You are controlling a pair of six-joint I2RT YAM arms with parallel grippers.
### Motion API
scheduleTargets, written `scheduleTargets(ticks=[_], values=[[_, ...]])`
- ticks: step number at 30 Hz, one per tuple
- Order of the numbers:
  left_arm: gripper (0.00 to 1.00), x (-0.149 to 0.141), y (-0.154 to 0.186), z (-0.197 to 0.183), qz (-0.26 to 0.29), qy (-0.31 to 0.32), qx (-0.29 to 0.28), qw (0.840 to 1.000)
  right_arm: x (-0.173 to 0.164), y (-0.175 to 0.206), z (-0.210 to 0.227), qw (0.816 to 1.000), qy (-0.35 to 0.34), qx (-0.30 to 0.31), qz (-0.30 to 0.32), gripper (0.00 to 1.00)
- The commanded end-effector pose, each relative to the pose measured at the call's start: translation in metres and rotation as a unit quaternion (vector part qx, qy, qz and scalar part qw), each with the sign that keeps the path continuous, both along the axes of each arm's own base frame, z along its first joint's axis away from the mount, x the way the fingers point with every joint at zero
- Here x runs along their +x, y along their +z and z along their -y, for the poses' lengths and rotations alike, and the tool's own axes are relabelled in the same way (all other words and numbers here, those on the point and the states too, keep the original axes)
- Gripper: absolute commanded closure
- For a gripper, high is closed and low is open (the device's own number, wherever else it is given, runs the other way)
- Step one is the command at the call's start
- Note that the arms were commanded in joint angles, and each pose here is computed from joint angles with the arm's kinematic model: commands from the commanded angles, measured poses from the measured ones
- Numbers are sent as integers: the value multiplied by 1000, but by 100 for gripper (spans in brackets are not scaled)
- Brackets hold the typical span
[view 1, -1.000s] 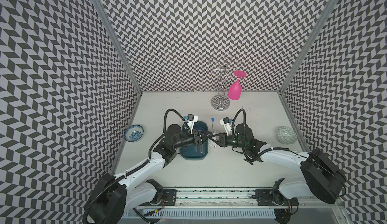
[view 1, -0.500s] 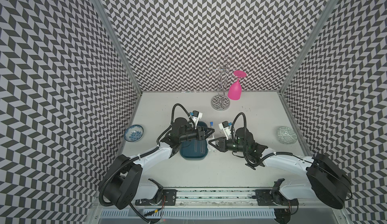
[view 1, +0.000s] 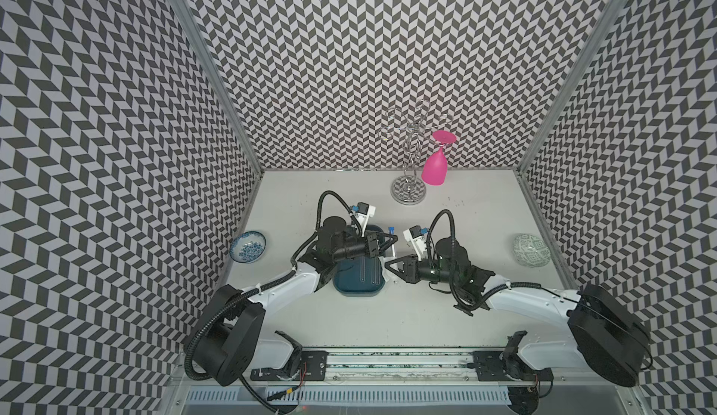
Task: Wipe the exteriors of test tubes
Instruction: Wipe the dirt from the test tube.
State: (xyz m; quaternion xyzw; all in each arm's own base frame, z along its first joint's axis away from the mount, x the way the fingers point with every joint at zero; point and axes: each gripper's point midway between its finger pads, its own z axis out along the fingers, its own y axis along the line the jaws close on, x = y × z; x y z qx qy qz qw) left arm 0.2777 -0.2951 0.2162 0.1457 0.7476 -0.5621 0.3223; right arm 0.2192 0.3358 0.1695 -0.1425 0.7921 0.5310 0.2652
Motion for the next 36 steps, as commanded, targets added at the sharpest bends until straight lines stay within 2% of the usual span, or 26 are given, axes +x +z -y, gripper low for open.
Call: scheduleTargets(ticks=[1, 11, 18, 23, 31, 36], values=[[83, -4, 8, 3, 23, -11, -13, 1000, 6, 23, -8, 999, 1, 20, 27, 82], [83, -9, 15, 1, 16, -13, -34, 999, 48, 55, -7, 997, -11, 24, 73, 82], [83, -8, 20, -1, 14, -11, -43, 999, 60, 57, -4, 996, -17, 18, 83, 82], [83, -3, 23, -6, 13, -3, -47, 999, 47, 38, -4, 998, -3, 13, 59, 82], [83, 4, 21, -16, 11, 12, -49, 999, -13, -18, -5, 1000, 25, 12, -12, 82], [83, 4, 19, -17, 9, 11, -50, 999, -9, -20, -5, 1000, 15, 5, -8, 82]])
